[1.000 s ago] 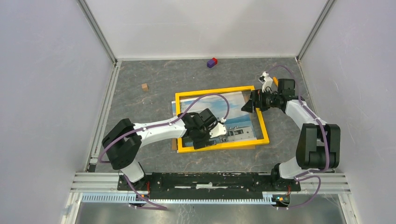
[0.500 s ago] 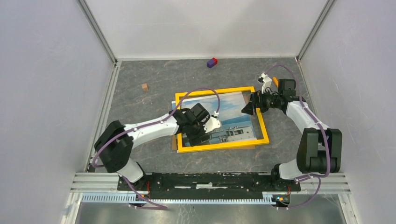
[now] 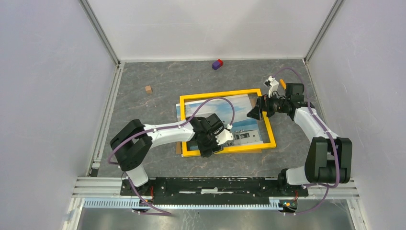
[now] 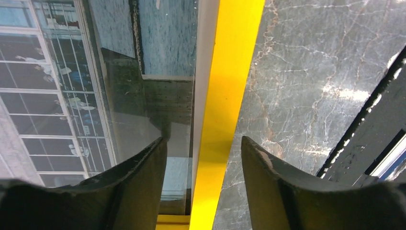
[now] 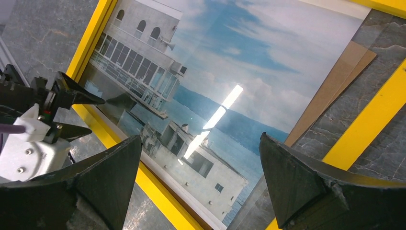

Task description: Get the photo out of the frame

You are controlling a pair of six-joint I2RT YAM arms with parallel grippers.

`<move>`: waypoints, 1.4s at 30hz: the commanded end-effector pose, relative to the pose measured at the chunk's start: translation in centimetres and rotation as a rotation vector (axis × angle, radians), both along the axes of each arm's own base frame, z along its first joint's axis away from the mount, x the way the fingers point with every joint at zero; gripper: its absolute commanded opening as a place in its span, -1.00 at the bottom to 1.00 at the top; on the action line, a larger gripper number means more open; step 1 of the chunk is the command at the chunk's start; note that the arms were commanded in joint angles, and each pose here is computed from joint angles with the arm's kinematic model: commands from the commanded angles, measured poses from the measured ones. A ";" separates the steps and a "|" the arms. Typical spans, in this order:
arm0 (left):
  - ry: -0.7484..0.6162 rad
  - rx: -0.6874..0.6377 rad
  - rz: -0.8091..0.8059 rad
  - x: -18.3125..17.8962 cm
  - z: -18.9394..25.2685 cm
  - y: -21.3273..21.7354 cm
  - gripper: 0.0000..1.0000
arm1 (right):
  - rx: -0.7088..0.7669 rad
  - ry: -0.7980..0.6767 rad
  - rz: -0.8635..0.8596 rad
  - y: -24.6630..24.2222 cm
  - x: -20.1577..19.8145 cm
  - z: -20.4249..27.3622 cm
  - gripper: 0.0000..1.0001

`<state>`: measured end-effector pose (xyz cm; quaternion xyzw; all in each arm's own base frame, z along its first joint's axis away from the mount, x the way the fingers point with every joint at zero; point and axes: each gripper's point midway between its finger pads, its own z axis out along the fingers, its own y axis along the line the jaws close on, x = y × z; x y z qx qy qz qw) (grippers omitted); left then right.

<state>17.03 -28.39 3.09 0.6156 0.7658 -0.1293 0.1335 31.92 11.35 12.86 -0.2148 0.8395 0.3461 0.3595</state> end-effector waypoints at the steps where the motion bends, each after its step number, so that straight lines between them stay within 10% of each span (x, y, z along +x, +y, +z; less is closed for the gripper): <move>1: -0.012 -0.023 0.074 1.0 0.9 -1.3 0.20 | 0.016 -0.062 0.028 0.5 0.2 1.2 0.96; 9: -0.033 -0.010 0.152 3.2 1.8 0.4 -0.54 | 0.015 -0.065 0.029 0.5 0.1 1.3 0.96; 14: -0.038 0.005 0.139 3.4 1.3 1.4 -0.60 | 0.014 -0.061 0.034 0.5 0.0 1.2 0.96; 36: -0.303 0.100 0.173 10.0 1.8 6.6 -0.21 | 0.019 -0.061 0.048 0.6 -0.3 1.2 0.96; 42: -0.263 -0.073 0.058 5.5 5.4 7.2 0.09 | -0.004 -0.082 0.118 2.2 -1.2 1.1 0.96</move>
